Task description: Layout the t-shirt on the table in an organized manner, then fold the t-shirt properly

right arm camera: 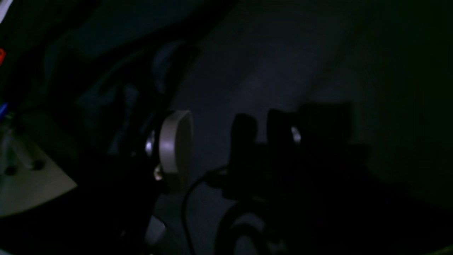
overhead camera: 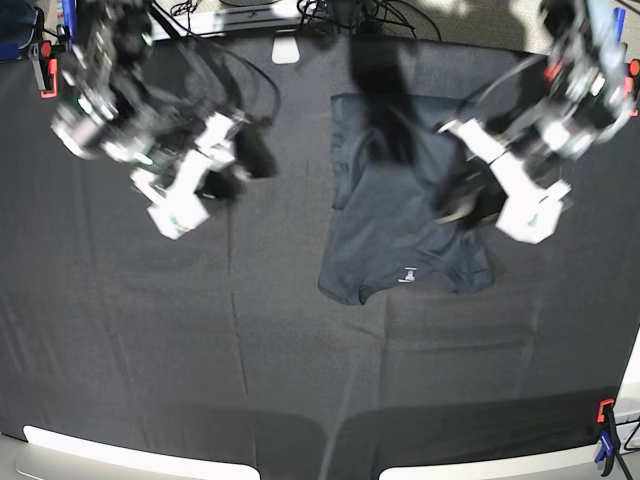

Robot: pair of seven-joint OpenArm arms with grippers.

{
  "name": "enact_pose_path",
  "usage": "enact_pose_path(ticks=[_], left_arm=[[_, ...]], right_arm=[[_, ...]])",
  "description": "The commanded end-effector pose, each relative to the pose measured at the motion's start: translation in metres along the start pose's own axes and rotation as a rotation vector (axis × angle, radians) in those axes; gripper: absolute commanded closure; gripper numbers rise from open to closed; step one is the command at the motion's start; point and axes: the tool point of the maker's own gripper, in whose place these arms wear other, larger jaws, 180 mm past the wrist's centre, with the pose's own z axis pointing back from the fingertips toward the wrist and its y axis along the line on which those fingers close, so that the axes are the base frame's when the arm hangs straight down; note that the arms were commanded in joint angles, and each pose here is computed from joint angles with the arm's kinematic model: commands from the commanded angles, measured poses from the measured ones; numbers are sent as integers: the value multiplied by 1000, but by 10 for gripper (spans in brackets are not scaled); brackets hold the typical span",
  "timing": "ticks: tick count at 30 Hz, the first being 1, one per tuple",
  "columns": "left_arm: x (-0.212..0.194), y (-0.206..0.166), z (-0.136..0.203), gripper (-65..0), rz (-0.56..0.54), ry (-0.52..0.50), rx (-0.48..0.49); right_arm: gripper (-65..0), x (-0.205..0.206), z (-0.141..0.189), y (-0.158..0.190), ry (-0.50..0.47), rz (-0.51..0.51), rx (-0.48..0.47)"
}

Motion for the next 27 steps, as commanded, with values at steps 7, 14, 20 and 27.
enact_pose_path(ticks=[7,14,20,27], left_arm=[[-45,9,56,-159,51,132,81],[-106,0,112,-159,134,346,130],[-145,-20,147,-159,203,494,121],[-231,-18,185,-159,417,669,183]], right_arm=[[-325,-8,60,-1,-48,-8,-86],[-325,-64,106,4,63,-141,-152],[-325,-136,137,12,256,-306,-282],[-325,-233,158,30,522,-496,-313]])
